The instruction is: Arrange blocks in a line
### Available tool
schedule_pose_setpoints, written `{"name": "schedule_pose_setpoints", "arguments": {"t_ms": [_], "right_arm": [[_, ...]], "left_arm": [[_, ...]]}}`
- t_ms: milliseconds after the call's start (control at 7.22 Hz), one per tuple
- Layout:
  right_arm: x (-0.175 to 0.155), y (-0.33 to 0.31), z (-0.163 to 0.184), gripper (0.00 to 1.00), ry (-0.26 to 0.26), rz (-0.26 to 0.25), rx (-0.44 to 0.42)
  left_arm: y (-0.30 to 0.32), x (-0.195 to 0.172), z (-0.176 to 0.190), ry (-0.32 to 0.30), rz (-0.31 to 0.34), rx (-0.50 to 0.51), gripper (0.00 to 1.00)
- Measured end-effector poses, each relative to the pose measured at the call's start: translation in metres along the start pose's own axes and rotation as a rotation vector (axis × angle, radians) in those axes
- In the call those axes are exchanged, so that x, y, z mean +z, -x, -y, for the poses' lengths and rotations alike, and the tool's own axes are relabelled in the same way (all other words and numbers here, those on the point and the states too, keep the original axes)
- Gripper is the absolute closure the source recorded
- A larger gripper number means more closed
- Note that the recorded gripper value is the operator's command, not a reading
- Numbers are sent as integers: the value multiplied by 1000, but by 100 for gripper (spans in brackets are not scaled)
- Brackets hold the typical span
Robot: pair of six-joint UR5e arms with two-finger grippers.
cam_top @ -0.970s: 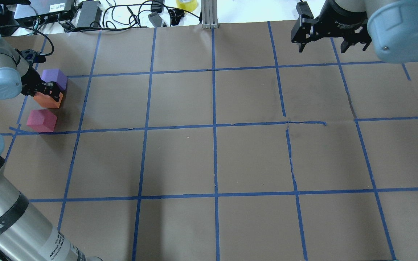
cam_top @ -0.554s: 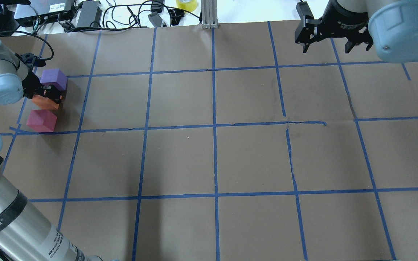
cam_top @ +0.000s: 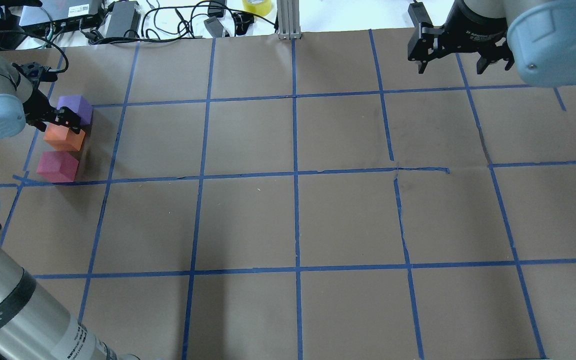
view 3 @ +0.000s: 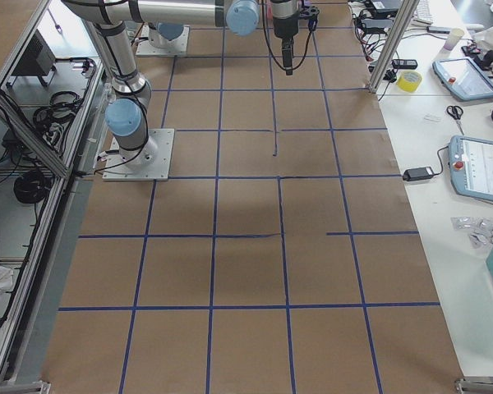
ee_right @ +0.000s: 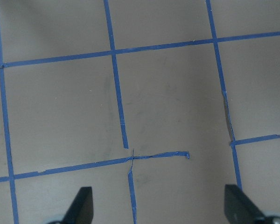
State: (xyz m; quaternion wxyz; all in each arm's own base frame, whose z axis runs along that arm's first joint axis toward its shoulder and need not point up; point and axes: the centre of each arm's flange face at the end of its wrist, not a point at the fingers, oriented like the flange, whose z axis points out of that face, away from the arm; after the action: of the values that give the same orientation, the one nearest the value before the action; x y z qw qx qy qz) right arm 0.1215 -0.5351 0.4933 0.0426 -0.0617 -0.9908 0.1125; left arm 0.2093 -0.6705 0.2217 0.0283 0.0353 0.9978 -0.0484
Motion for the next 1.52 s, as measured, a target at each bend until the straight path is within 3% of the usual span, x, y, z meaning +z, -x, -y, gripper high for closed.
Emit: {"name": "schedule_pose_setpoints", "arguments": {"t_ms": [416,970,1247,1524], "right_arm": [[4,0,-1,0,7,-1,-4],[7,2,-1,0,19,11,-6],[9,5,-5,0,33,5,-8],[13,5,-9,0,65,0,-25]], "left_arm": [[-56,-107,-19,64,-86,-37,0],[-136,-309,-118,162,-107,-102,0],[-200,-354,-136,137,-58,-112,0],[-257,-353,-115,74,-35,-257,0]]}}
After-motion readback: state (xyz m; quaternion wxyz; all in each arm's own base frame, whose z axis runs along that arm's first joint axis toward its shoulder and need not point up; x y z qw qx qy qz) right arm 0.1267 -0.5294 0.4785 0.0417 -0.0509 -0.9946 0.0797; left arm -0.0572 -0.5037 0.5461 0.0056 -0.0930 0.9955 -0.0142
